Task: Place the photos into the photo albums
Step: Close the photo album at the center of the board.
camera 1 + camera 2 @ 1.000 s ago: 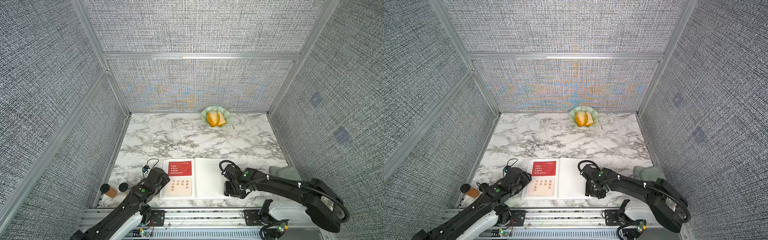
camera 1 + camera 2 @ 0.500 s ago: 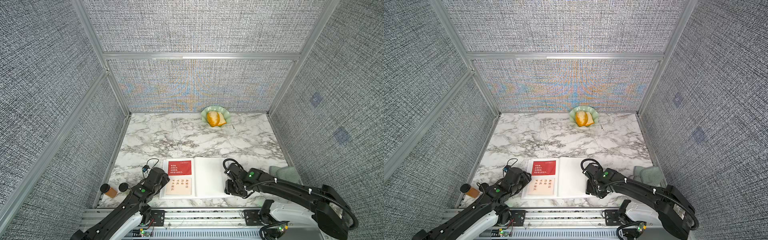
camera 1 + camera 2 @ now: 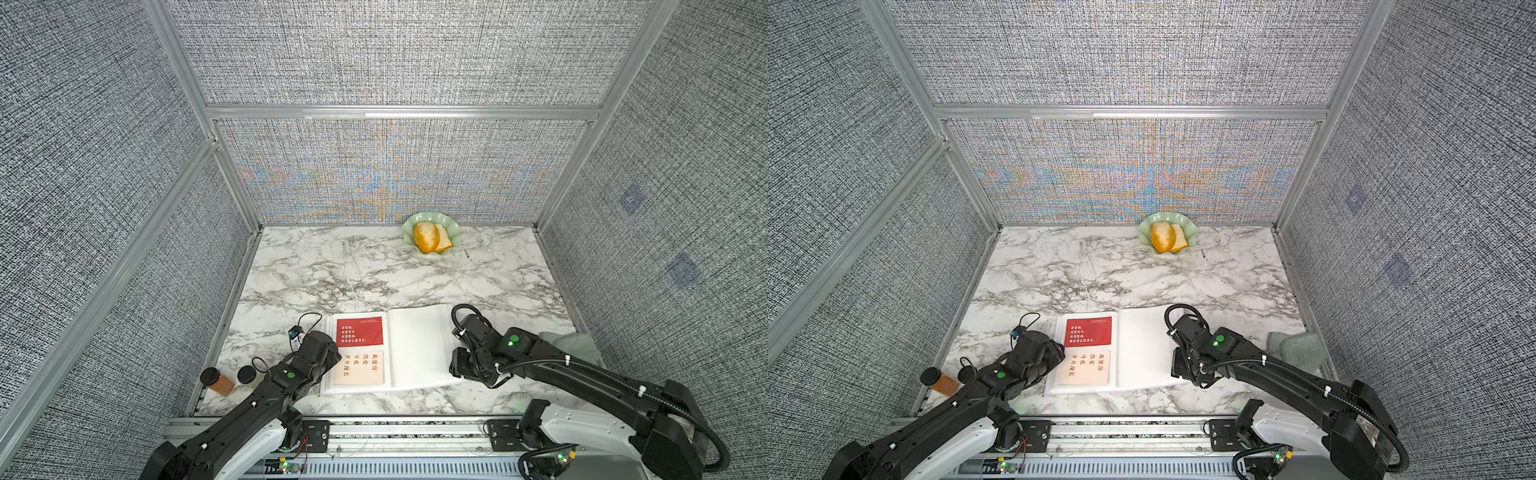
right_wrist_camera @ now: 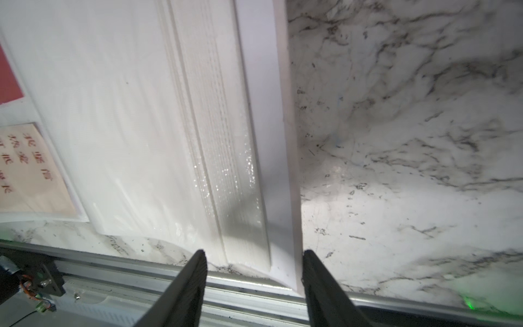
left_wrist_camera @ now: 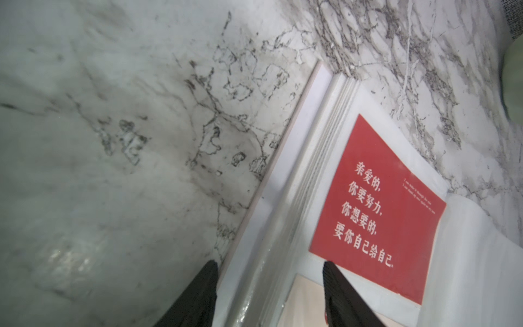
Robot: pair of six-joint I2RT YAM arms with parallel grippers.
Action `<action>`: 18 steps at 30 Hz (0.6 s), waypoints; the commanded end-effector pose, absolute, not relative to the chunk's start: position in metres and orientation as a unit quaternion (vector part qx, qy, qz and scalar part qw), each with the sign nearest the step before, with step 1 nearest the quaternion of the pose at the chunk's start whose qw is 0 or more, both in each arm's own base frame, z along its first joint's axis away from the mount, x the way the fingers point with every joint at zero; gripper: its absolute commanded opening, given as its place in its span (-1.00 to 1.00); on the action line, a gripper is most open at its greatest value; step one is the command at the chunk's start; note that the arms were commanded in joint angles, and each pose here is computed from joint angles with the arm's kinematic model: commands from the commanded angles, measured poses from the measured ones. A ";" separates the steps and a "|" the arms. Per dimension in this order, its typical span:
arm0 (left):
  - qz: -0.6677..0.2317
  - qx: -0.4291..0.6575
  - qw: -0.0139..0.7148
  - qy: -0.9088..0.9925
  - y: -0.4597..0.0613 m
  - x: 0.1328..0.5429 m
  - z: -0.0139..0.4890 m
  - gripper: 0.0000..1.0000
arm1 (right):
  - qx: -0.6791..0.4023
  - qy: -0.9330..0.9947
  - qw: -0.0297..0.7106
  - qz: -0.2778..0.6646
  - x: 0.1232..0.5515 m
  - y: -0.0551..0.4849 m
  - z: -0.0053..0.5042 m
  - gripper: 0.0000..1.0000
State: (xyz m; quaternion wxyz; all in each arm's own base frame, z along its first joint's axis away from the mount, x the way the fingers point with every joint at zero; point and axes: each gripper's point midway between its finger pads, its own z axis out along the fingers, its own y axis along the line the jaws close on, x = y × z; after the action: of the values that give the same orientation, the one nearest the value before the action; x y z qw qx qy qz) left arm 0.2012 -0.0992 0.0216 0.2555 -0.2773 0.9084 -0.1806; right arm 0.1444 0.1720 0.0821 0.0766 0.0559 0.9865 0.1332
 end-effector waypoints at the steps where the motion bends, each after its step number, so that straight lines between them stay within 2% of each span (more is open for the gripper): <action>1: -0.215 -0.237 0.181 0.930 -0.125 0.182 0.012 0.22 | 0.047 0.976 0.104 0.186 0.160 0.192 0.102 0.13; 18: -0.231 -0.167 0.176 0.942 -0.169 0.209 0.024 0.22 | 0.038 0.968 0.140 0.204 0.183 0.197 0.147 0.02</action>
State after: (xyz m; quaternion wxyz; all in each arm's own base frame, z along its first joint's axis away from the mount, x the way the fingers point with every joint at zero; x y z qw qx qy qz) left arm 0.2175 -0.1570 0.0260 0.2082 -0.1881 0.9355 -0.2148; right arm 0.1824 0.1964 0.1459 0.1386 0.0445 0.9676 0.2061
